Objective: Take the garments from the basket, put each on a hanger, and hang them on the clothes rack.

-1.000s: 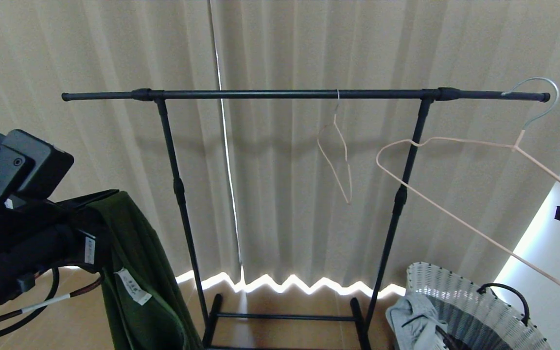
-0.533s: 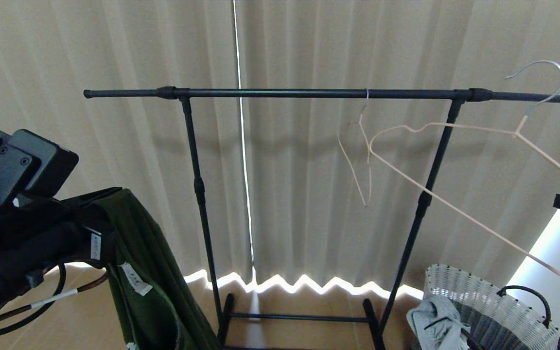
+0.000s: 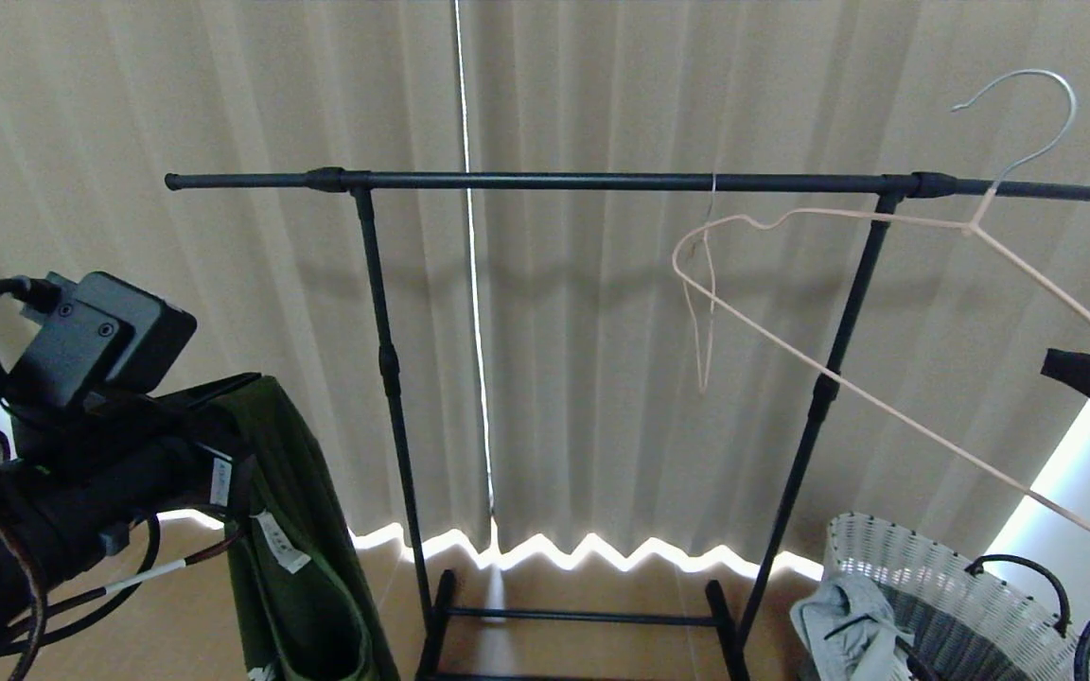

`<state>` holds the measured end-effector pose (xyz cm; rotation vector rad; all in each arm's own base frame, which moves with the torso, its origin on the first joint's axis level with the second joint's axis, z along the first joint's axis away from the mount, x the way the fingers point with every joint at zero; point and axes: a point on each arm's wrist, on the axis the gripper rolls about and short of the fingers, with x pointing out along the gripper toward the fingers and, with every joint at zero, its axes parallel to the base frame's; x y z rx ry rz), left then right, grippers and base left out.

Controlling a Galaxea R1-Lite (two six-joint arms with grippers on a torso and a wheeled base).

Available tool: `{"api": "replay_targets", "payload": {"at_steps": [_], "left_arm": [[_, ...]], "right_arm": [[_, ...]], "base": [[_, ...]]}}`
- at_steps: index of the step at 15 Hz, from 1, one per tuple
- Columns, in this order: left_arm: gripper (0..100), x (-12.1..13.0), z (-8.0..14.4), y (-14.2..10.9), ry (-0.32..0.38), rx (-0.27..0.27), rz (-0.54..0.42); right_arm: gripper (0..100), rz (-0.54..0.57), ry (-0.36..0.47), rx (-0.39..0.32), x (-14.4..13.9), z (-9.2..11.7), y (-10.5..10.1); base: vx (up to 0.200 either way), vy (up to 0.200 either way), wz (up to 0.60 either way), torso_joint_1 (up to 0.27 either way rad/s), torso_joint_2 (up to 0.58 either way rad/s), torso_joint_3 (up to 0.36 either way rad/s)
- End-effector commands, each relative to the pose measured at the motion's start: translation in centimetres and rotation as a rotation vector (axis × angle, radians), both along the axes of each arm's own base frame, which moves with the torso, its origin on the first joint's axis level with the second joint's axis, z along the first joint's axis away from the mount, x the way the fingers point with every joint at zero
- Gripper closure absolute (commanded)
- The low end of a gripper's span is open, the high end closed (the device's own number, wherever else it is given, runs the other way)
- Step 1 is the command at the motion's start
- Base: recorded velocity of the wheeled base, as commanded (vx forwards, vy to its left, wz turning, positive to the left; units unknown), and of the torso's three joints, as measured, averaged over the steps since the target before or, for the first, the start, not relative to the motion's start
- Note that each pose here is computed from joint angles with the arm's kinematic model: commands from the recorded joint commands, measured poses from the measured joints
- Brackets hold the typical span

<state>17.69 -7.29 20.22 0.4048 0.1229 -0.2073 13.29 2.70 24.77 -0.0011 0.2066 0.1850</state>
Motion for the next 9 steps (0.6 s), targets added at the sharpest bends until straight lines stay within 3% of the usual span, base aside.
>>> {"api": "replay_targets", "payload": {"at_steps": [1, 5, 7, 9], "left_arm": [[100, 0.2, -0.2, -0.1, 0.008, 0.011, 0.000], [100, 0.6, -0.3, -0.1, 0.004, 0.104, 0.003], [100, 1.3, 0.3, -0.3, -0.006, 0.103, 0.023], [100, 2.5, 1.1, -0.8, 0.028, 0.081, 0.040]], "right_arm": [[100, 0.084, 0.028, 0.006, 0.6, -0.2, 1.4], [100, 0.240, 0.130, 0.030, 1.5, -1.6, 4.7], [100, 0.298, 0.157, 0.080, 1.1, -1.6, 6.0], [100, 0.364, 0.186, 0.112, 0.3, -1.9, 7.1]], "base": [[0.000, 0.000, 0.00, 0.000, 0.00, 0.000], [0.000, 0.000, 0.00, 0.000, 0.00, 0.000], [0.000, 0.000, 0.00, 0.000, 0.00, 0.000], [0.000, 0.000, 0.00, 0.000, 0.00, 0.000]]}}
